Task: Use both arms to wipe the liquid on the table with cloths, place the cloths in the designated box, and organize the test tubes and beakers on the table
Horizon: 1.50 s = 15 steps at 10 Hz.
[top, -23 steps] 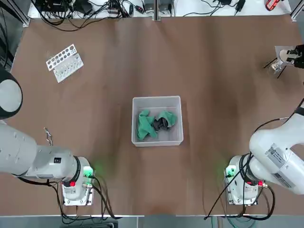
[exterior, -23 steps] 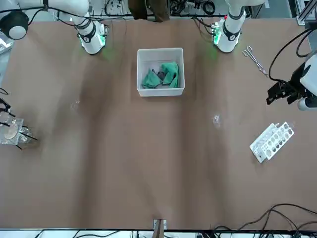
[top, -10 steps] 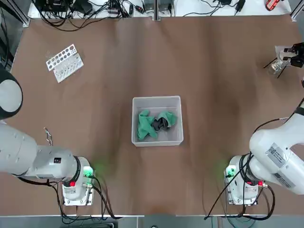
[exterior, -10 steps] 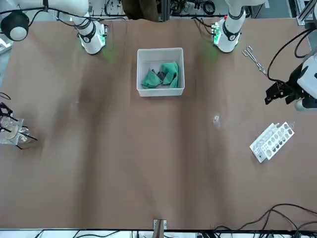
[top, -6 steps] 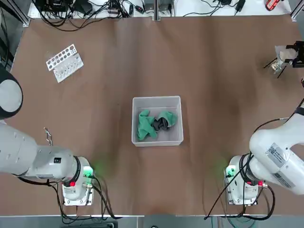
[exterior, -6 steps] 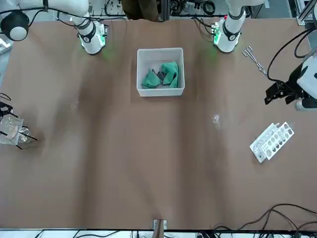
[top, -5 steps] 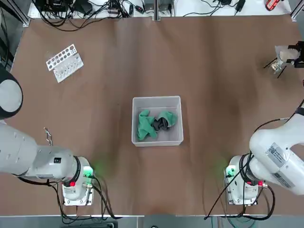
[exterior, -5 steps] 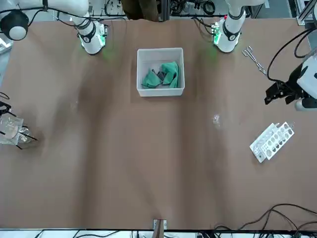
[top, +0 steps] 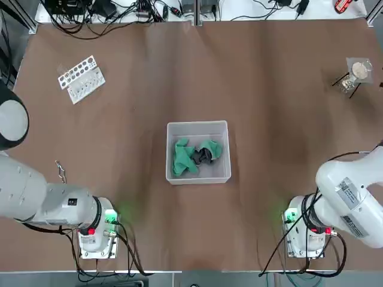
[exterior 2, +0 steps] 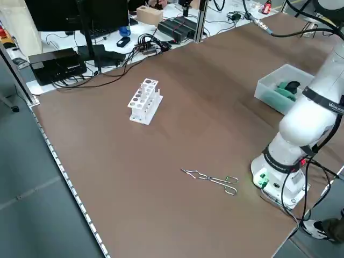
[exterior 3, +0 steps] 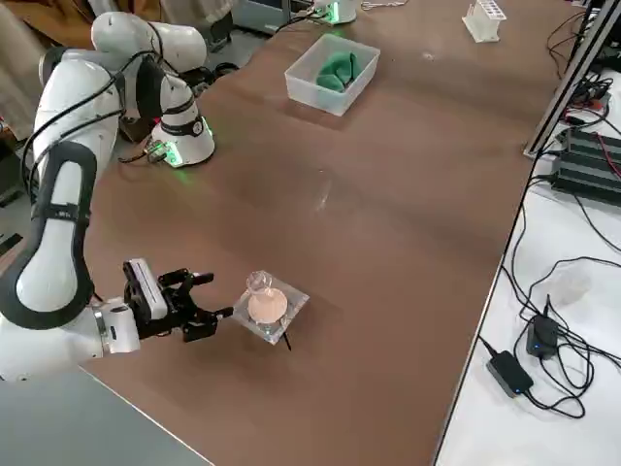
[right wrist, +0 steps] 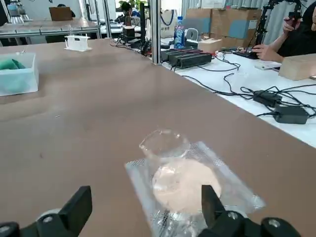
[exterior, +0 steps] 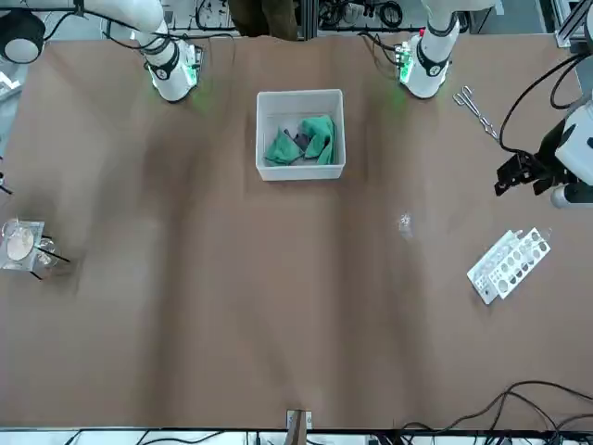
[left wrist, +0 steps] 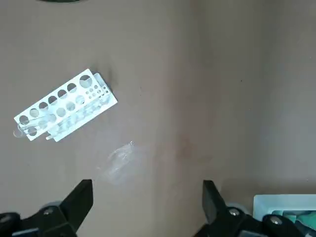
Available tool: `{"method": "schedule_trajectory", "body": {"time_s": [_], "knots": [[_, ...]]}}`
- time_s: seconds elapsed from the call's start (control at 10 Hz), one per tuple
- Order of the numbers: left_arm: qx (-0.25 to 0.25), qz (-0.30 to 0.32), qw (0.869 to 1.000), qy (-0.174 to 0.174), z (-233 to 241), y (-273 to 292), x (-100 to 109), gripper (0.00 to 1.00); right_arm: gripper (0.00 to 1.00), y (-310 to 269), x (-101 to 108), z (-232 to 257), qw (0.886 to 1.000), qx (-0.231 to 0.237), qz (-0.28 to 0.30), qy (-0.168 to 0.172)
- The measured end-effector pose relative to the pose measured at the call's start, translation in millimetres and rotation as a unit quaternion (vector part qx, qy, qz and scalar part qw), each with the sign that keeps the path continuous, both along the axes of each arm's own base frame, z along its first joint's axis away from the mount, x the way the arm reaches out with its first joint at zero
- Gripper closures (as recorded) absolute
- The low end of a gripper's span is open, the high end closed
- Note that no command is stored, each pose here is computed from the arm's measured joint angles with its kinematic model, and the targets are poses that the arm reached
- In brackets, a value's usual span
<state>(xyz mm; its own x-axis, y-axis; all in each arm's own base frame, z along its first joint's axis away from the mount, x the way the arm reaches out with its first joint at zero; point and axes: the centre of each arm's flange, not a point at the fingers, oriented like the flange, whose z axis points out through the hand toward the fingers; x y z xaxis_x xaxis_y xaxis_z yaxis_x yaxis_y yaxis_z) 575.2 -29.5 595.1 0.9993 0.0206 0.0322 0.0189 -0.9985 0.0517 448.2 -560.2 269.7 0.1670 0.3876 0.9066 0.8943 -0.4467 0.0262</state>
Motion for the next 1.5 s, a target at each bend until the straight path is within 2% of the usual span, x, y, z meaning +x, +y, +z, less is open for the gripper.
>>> {"method": "schedule_trajectory", "body": {"time_s": [0.2,0.5,0.7,1.0,1.1,1.3,1.4,1.5], "knots": [[0.0,0.0,1.0,0.0,0,0,0,0.02,0.01,33,47,45,0.999,-0.01,0.028,0.015],[0.0,0.002,1.0,-0.001,1,2,0,0.02,0.01,131,131,107,0.991,-0.043,0.087,0.091],[0.0,0.004,1.0,-0.001,1,4,0,0.02,0.0,210,179,119,0.978,-0.074,0.122,0.155],[0.0,0.005,1.0,-0.002,2,5,0,0.02,0.0,342,247,119,0.964,-0.101,0.147,0.196],[0.0,0.005,1.0,-0.002,2,5,0,0.02,0.0,385,265,123,0.961,-0.11,0.138,0.211],[0.0,0.006,1.0,-0.003,3,8,0,0.02,0.0,446,288,144,0.96,-0.129,0.099,0.227],[0.0,0.009,1.0,-0.003,4,11,0,0.02,0.0,471,291,162,0.955,-0.136,0.07,0.253],[0.0,0.012,1.0,-0.005,5,16,0,0.02,0.0,495,290,181,0.944,-0.153,0.038,0.29]]}}
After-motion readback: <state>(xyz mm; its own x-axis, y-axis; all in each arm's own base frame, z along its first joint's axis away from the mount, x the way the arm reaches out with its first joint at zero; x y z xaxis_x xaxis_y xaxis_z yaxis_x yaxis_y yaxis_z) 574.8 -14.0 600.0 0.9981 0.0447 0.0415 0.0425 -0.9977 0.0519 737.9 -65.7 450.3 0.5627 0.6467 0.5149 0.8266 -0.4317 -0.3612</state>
